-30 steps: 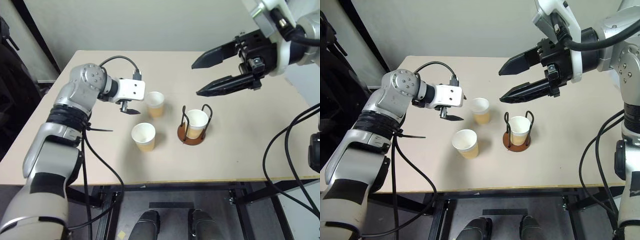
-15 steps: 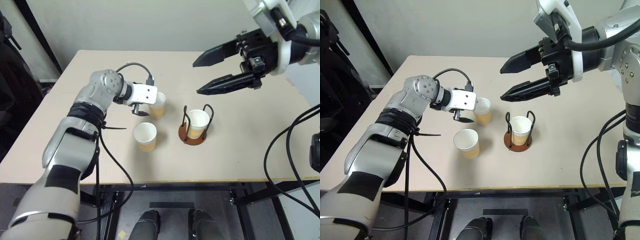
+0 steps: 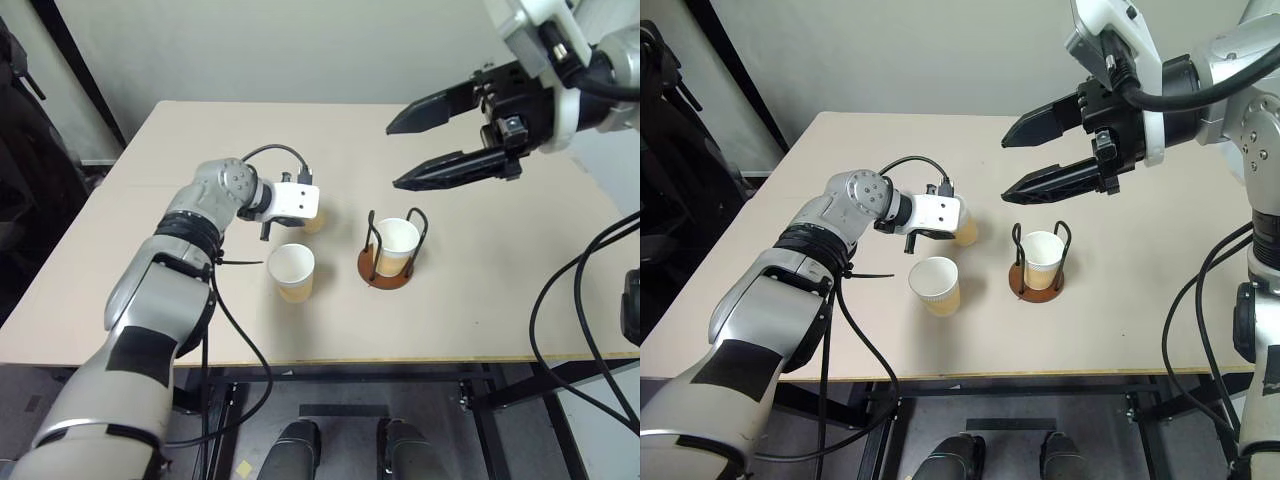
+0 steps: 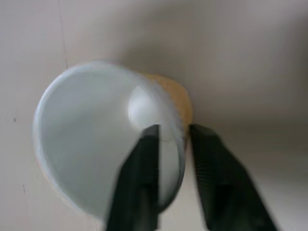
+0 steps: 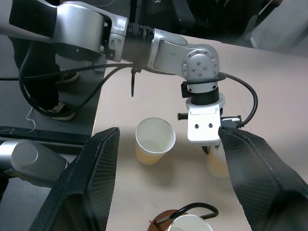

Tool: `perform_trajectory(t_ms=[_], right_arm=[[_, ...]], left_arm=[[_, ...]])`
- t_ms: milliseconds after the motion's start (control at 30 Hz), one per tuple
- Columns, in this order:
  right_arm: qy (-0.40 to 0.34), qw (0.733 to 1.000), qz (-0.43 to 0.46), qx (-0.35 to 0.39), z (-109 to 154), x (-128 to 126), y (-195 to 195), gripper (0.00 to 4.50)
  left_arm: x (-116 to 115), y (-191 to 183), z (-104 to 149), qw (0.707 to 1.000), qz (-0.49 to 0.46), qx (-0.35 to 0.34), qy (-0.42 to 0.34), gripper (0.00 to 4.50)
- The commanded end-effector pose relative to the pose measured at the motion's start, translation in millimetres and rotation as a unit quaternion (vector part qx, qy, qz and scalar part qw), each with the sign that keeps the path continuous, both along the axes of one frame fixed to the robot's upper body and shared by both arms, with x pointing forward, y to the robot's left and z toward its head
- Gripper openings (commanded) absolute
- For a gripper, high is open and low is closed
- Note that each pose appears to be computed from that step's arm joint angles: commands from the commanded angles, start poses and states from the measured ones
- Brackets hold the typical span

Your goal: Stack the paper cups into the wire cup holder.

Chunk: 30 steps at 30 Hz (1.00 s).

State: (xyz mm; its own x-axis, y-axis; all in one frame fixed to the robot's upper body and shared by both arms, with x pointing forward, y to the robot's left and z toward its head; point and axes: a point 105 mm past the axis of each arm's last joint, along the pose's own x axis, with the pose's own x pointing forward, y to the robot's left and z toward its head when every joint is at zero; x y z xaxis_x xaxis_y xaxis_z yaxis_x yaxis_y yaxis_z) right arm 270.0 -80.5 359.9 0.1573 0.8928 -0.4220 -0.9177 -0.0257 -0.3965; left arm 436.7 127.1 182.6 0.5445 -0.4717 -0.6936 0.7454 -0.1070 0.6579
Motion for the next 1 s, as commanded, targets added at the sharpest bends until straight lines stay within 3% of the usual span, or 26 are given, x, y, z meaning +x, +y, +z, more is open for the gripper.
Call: perform_trajectory(t_ms=[33,367,667,1000], right_arm=[[-0.023,1.000,0.001,0.000,6.2,-4.3,-1.7,3.39],[-0.011,0.998,-0.045,-0.049,-21.0,17.4,-30.7,3.39],[-0.004,0.993,-0.097,-0.070,-43.7,27.2,-57.0,3.39],[0.005,0.988,-0.138,-0.068,-53.4,16.0,-71.0,3.39]], left_arm=[[0.1,-2.4,27.1,1.000,-0.010,-0.016,-0.014,0.05],[-44.5,-16.6,94.6,0.987,-0.129,-0.067,0.064,0.05],[-91.8,-43.0,172.0,0.968,-0.206,-0.138,0.048,0.05],[-113.8,-79.5,186.6,0.941,-0.273,-0.169,0.103,0.05]])
